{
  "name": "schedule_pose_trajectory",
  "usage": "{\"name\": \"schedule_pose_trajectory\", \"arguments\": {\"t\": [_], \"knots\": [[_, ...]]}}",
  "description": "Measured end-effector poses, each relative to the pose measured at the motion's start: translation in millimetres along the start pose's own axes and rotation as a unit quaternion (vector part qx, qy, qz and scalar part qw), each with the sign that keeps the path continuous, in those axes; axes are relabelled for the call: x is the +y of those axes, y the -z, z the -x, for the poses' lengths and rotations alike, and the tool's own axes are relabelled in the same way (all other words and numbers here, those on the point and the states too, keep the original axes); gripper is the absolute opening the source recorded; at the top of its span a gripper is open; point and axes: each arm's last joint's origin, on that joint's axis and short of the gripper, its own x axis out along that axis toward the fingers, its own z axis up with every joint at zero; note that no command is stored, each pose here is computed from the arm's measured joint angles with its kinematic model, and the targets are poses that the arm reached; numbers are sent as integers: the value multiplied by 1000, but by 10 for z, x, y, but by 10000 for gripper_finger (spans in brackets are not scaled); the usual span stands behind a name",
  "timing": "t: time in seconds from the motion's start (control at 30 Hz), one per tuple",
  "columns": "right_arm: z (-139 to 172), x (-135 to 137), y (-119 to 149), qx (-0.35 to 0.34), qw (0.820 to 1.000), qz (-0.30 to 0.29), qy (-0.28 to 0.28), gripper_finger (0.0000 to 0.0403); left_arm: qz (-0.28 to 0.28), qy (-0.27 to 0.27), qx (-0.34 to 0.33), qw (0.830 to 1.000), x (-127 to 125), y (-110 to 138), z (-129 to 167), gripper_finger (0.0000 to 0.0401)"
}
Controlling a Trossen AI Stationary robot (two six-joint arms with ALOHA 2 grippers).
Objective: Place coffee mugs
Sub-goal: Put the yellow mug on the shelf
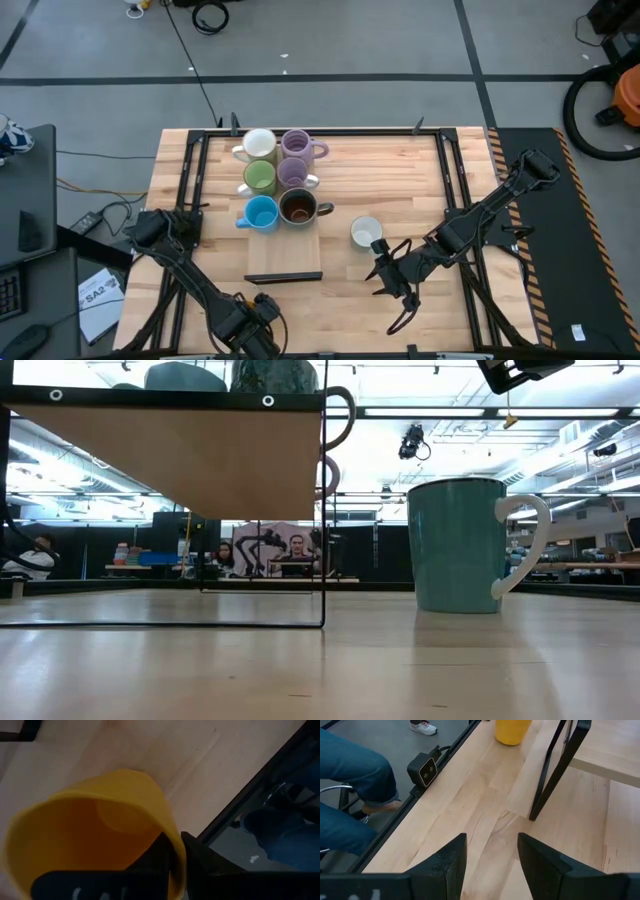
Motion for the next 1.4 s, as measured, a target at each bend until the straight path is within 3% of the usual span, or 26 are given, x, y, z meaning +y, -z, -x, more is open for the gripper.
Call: {"name": "schedule_pose_trajectory", "arguments": {"t": [0.2,0.67,1.07,1.4], "knots": [[0,0,0,0,1000,0,0,181,0,-1,-1,1000,0,-1,-17,54],[0,0,0,0,1000,0,0,181,1,-3,3,1000,1,-7,-32,185],[0,0,0,0,1000,0,0,181,0,11,3,1000,-68,-12,116,192],[0,0,1,0,1000,0,0,181,-8,25,3,1000,-175,55,544,192]]}}
